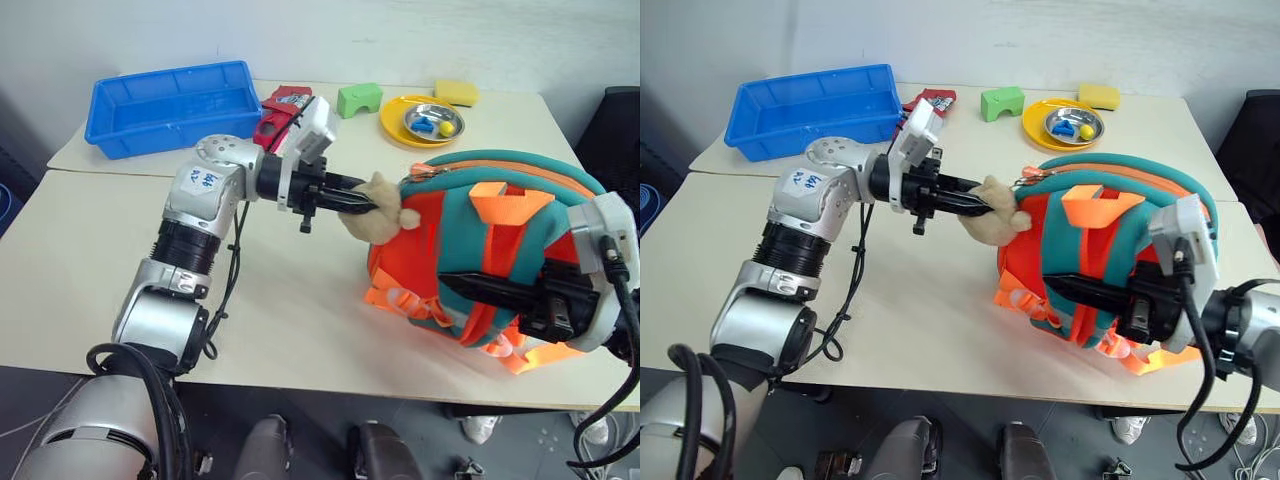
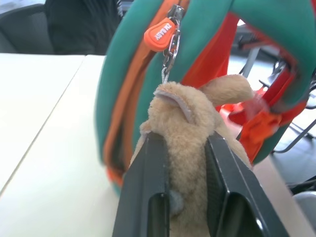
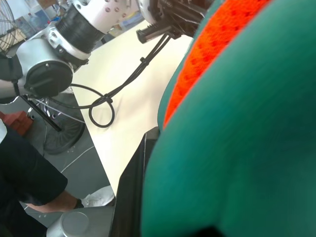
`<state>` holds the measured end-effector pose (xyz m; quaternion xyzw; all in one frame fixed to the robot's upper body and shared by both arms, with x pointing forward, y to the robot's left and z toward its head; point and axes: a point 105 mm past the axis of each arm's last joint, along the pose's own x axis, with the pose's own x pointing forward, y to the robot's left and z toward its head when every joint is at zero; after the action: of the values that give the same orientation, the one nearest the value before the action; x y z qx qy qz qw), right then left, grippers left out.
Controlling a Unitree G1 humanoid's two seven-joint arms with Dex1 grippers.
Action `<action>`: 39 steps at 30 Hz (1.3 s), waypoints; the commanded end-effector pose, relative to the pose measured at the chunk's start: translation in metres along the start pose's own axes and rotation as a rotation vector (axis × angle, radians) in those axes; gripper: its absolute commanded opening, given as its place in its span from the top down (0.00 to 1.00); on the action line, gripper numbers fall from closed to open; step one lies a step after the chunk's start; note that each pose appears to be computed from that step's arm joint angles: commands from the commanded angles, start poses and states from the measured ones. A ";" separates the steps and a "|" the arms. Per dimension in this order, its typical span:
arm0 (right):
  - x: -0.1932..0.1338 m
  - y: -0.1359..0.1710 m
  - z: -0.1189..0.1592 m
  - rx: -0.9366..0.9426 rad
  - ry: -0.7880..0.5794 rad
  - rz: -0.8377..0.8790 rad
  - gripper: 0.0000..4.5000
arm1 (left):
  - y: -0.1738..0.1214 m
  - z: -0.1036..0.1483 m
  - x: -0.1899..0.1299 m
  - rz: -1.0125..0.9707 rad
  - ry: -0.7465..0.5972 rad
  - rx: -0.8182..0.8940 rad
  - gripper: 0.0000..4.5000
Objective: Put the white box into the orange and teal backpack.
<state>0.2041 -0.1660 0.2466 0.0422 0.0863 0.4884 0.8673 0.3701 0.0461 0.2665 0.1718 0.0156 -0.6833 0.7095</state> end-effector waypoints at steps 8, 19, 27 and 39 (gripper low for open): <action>-0.020 -0.003 0.016 -0.067 -0.064 -0.034 1.00 | 0.012 -0.067 -0.010 0.035 0.226 0.106 0.89; -0.011 -0.030 -0.011 -0.081 -0.006 -0.176 1.00 | -0.023 -0.104 0.056 -0.042 0.181 0.032 0.75; -0.035 -0.026 -0.017 -0.075 0.085 -0.180 0.49 | -0.020 -0.088 -0.008 -0.030 0.133 -0.074 0.22; -0.169 -0.052 0.041 -0.183 0.118 -0.520 0.00 | -0.022 -0.018 -0.144 0.157 -0.021 -0.125 0.00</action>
<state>0.1741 -0.3272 0.2848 -0.0774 0.1217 0.2727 0.9512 0.3496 0.1911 0.2681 0.1239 0.0637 -0.6070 0.7824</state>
